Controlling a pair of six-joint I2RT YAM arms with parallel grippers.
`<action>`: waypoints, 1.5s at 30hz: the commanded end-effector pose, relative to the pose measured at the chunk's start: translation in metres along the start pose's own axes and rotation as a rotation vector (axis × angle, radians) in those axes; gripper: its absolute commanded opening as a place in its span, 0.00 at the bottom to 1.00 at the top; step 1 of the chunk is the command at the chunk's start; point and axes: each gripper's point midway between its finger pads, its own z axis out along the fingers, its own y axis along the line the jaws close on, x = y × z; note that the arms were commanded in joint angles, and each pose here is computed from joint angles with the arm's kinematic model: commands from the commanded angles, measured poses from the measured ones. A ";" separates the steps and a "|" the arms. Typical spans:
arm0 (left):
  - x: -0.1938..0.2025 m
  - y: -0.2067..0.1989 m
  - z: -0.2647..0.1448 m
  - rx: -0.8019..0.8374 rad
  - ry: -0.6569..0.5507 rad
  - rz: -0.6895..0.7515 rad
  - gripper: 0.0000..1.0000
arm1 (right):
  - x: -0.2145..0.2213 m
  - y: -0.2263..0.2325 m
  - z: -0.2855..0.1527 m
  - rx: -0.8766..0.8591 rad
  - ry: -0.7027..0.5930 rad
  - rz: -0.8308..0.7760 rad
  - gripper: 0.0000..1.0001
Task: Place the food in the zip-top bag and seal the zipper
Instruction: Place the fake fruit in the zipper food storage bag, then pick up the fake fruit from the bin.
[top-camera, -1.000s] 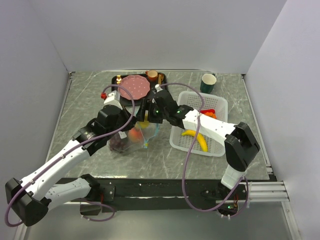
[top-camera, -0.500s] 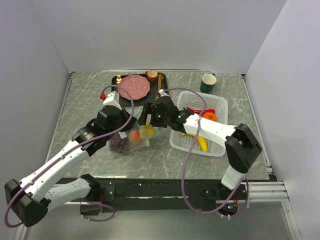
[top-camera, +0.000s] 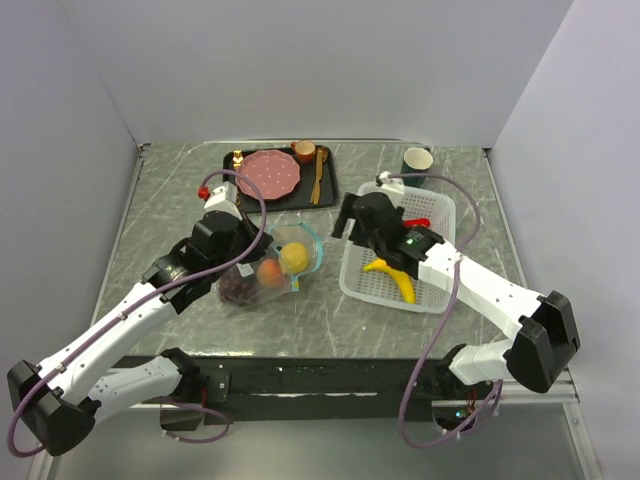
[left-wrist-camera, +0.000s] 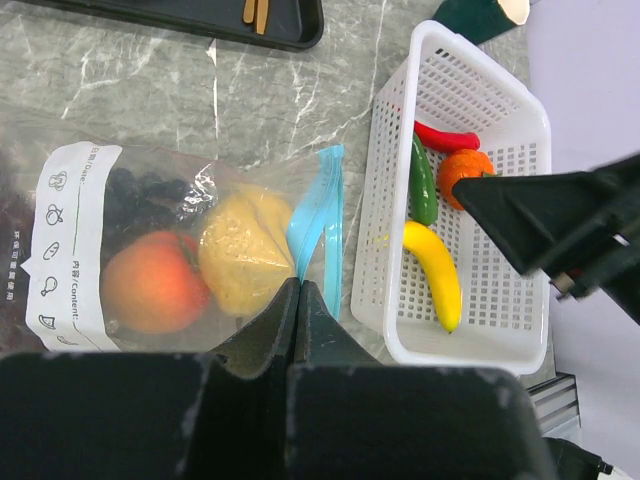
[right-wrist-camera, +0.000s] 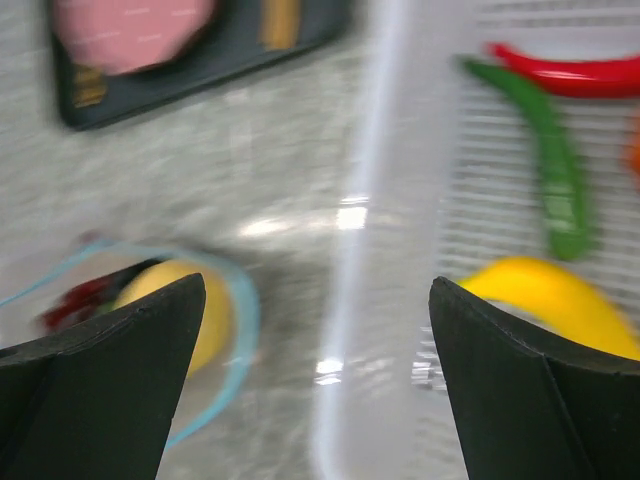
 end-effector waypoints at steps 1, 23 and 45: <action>-0.009 -0.014 -0.001 0.043 -0.021 -0.005 0.01 | 0.017 -0.073 0.007 0.196 0.065 -0.033 1.00; 0.000 -0.012 0.006 0.044 0.007 0.009 0.01 | 0.021 -0.161 0.011 0.428 0.147 -0.053 0.98; -0.003 -0.016 0.000 0.070 0.002 0.008 0.01 | -0.026 -0.206 0.080 0.646 0.115 -0.014 1.00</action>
